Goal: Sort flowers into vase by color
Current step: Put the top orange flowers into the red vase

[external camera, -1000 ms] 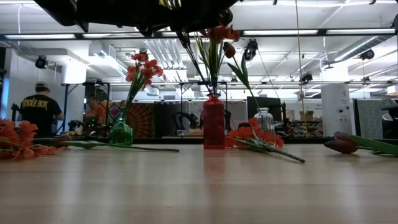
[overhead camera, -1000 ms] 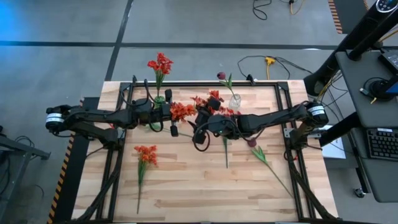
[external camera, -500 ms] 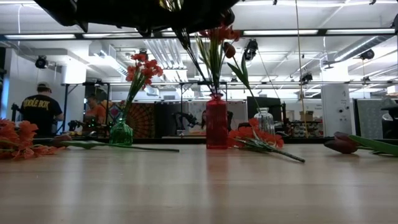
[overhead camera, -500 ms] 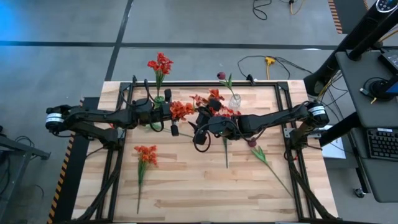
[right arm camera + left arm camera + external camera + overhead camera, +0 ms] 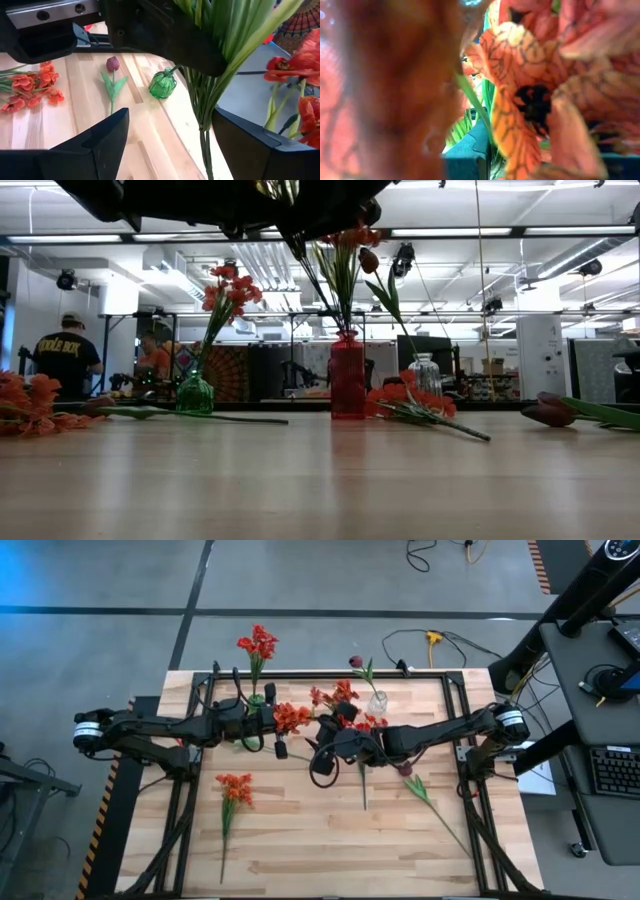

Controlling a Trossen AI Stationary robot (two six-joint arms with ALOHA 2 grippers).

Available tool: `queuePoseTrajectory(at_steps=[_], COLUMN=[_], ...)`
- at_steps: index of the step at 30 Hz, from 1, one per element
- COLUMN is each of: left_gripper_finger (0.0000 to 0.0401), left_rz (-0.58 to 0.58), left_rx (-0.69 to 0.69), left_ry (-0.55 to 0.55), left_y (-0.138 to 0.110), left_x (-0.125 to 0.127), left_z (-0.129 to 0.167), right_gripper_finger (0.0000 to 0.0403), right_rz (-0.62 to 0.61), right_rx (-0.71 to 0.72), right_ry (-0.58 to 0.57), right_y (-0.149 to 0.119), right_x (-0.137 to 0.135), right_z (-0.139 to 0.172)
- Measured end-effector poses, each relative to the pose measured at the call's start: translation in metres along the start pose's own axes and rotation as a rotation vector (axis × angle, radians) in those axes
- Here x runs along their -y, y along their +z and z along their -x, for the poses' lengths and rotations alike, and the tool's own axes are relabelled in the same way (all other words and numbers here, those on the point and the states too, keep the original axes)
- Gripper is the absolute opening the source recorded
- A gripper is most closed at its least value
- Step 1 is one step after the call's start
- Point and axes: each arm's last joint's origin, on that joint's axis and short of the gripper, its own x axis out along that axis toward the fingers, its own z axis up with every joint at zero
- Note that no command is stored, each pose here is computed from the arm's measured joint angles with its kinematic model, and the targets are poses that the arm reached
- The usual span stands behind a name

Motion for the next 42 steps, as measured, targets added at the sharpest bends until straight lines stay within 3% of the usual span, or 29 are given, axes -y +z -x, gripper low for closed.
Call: queuePoseTrajectory(at_steps=[14,22,28,35,42], left_gripper_finger=[0.0012,0.0012,0.0012,0.0012,0.0012], left_rz=[0.000,0.000,0.000,0.000,0.001], left_rx=[-0.002,-0.002,-0.004,-0.004,-0.002], left_ry=[0.000,0.000,-0.001,-0.001,-0.001], left_y=[0.000,0.000,0.000,0.000,0.000], left_x=[0.000,0.000,0.000,0.000,0.000], left_z=[0.000,0.000,0.000,0.000,0.000], right_gripper_finger=[0.0274,0.0274,0.0274,0.0274,0.0274], right_rz=[-0.003,-0.027,-0.032,0.035,0.108], right_rx=[-0.015,-0.073,-0.128,-0.131,-0.071], right_ry=[0.015,0.033,0.118,0.202,0.154], right_y=[0.001,0.001,-0.003,-0.004,0.001], right_x=[-0.002,0.003,-0.005,-0.012,-0.011], right_z=[0.005,0.026,0.045,0.050,0.049])
